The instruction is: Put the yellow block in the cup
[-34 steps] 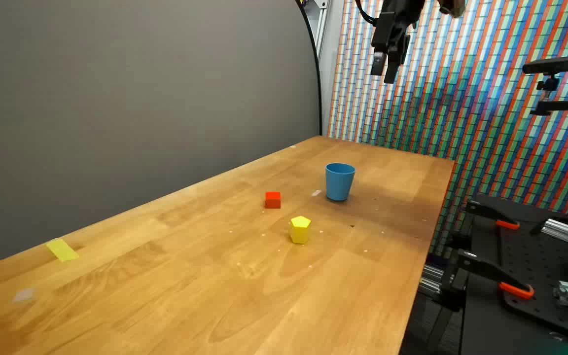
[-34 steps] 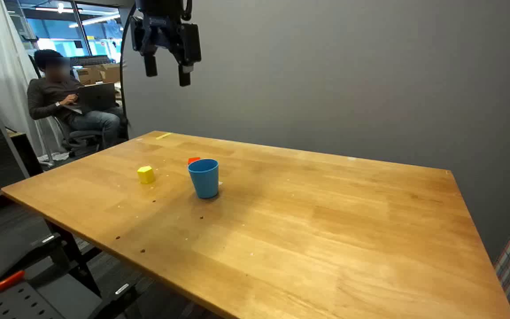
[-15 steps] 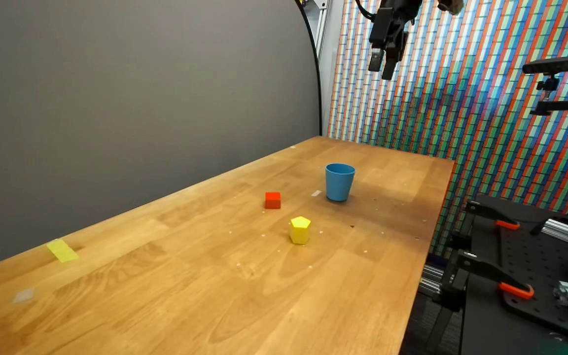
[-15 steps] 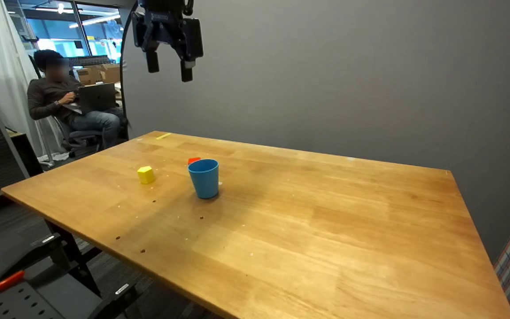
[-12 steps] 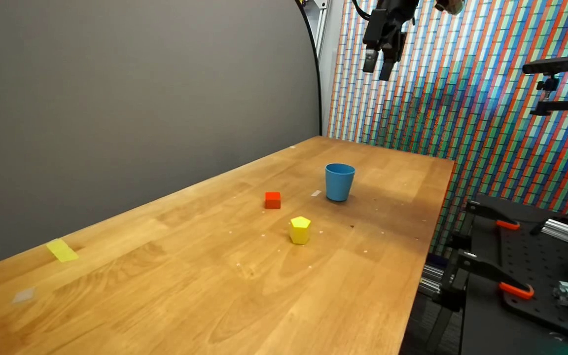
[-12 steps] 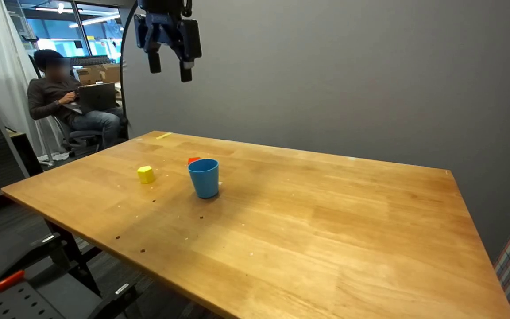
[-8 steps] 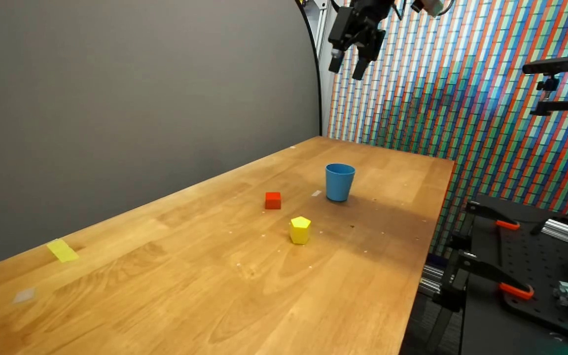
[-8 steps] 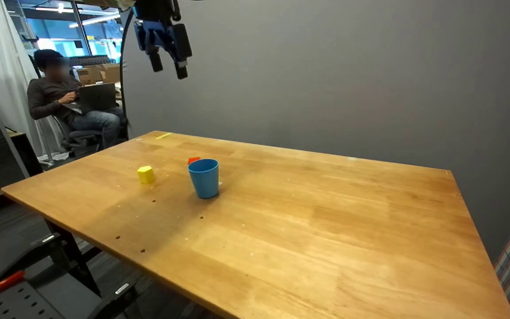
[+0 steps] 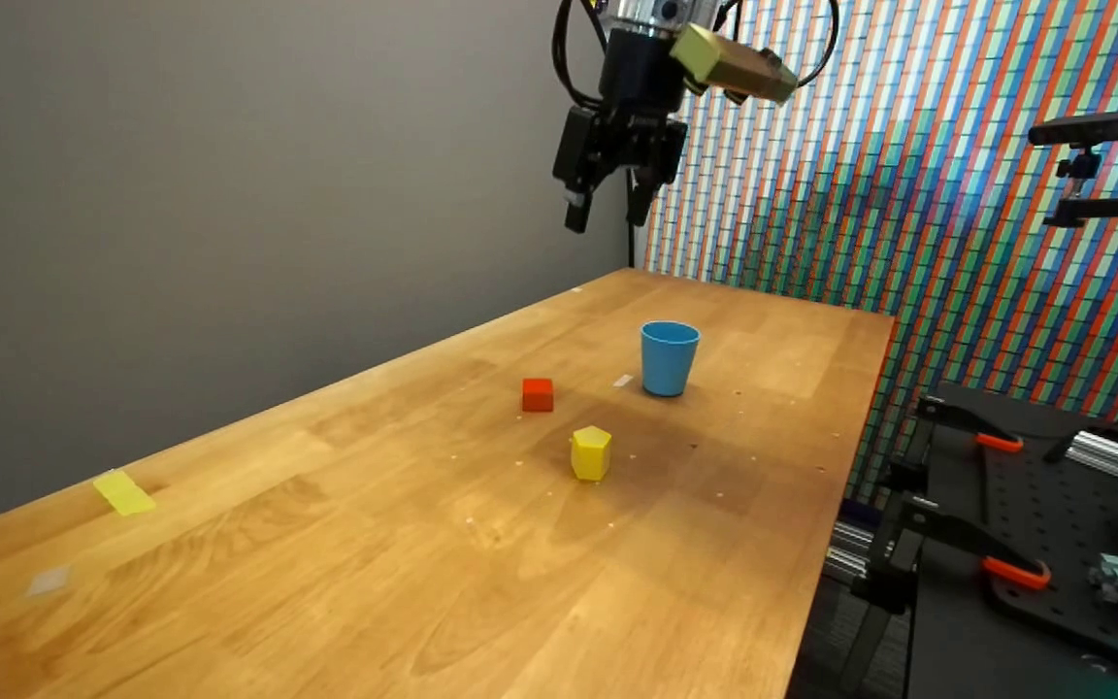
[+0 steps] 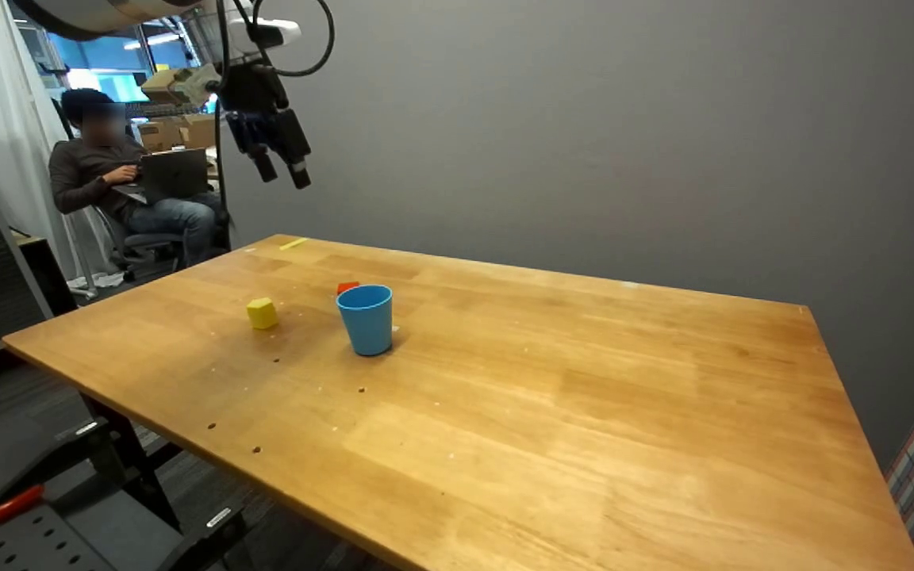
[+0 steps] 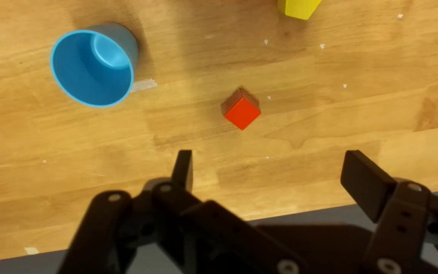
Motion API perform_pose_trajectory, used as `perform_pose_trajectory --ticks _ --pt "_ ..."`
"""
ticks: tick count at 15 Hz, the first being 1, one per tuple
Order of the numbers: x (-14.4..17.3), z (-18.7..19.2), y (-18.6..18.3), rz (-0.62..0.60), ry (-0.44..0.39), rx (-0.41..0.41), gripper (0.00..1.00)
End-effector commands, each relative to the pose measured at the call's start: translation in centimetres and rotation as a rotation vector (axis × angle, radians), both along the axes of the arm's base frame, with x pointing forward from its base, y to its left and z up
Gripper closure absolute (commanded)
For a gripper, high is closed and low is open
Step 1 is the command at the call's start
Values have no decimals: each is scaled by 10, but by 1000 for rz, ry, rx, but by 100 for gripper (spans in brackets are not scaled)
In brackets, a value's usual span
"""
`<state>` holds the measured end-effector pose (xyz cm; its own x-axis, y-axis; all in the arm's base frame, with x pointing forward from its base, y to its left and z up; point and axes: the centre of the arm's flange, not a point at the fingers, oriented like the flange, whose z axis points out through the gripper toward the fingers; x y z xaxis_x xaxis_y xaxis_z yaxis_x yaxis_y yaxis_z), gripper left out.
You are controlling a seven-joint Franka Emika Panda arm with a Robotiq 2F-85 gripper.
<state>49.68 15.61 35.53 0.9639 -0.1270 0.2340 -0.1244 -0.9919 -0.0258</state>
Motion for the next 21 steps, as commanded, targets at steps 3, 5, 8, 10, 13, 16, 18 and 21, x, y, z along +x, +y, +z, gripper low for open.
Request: perform_pose_trajectory --ticks 3,5,8,10,13,16,18,21 --pt "18 -45 24 -58 47 -40 0" --pt "19 -66 27 -79 95 -24 0" --pt "17 -100 42 -79 158 -12 0" --pt "13 -119 50 -91 191 -3 0" --pt "8 -146 60 -125 238 15 0" --pt "3 -164 73 -109 230 43 0" --pt "1 -174 80 -98 195 72 0" --pt "-1 -184 88 -74 147 100 0"
